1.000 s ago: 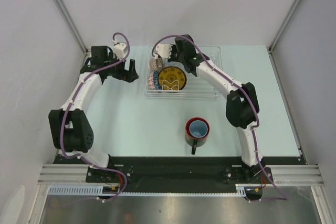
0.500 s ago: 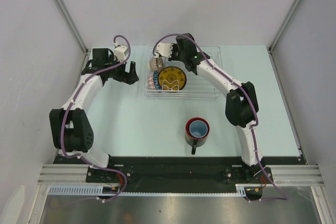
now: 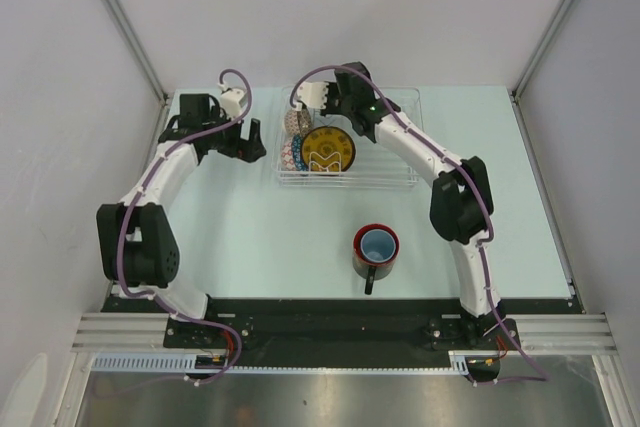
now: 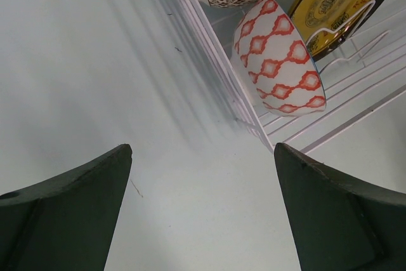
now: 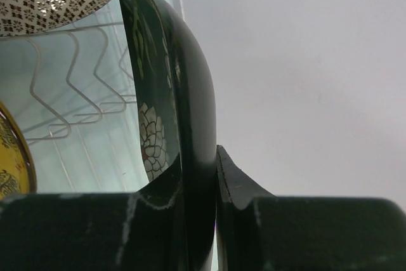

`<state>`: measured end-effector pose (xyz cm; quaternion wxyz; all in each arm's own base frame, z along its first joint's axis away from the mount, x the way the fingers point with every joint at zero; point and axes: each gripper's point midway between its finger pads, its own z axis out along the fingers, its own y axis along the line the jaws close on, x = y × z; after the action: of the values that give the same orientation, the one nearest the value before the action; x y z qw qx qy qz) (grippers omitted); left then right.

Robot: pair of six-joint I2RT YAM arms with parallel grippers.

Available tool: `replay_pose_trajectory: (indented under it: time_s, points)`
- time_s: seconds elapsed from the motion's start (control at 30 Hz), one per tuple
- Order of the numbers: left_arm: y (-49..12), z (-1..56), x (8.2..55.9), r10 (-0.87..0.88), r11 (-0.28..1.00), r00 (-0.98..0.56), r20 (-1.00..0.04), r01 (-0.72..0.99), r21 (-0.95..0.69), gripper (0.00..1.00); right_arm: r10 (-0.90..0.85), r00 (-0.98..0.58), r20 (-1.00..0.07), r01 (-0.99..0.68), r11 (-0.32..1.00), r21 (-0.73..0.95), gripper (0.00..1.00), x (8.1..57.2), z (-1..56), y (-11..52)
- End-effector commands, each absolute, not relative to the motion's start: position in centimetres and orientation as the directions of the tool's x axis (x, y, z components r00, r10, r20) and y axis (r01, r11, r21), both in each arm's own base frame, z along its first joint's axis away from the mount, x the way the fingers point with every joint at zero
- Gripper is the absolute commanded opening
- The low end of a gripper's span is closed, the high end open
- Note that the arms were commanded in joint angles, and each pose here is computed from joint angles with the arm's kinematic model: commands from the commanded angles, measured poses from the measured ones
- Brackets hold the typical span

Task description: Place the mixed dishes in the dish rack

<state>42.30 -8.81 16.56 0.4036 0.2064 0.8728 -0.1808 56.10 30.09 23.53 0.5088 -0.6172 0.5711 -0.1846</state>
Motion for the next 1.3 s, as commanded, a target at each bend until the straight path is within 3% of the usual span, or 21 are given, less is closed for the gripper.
replay_pose_trajectory:
  time_s: [0.0, 0.23, 0.63, 0.97, 1.27]
  points:
    - [-10.7, 16.2, 42.8, 0.235, 0.829, -0.565, -0.791, 0.542, -0.14, 1.0, -0.839, 0.395, -0.373, -0.151, 0.341, -0.928, 0.0, 54.4, 41.9, 27.9]
    - [-13.0, 14.2, 42.7, 0.293, 0.816, -0.573, -0.765, 0.567, -0.113, 1.0, -0.837, 0.393, -0.381, -0.144, 0.353, -0.924, 0.0, 54.0, 42.6, 26.8]
    - [-11.0, 10.7, 40.1, 0.397, 0.813, -0.583, -0.709, 0.581, -0.023, 1.0, -0.814, 0.402, -0.419, -0.155, 0.39, -0.908, 0.0, 55.9, 41.7, 26.5]
    - [-13.5, 9.6, 36.3, 0.574, 0.685, -0.503, -0.646, 0.727, 0.042, 1.0, -0.79, 0.407, -0.458, -0.236, 0.393, -0.889, 0.0, 57.2, 38.1, 27.0]
    - [-13.2, 9.0, 33.0, 0.622, 0.625, -0.475, -0.623, 0.78, 0.029, 1.0, -0.788, 0.416, -0.454, -0.304, 0.35, -0.886, 0.0, 55.4, 35.1, 28.9]
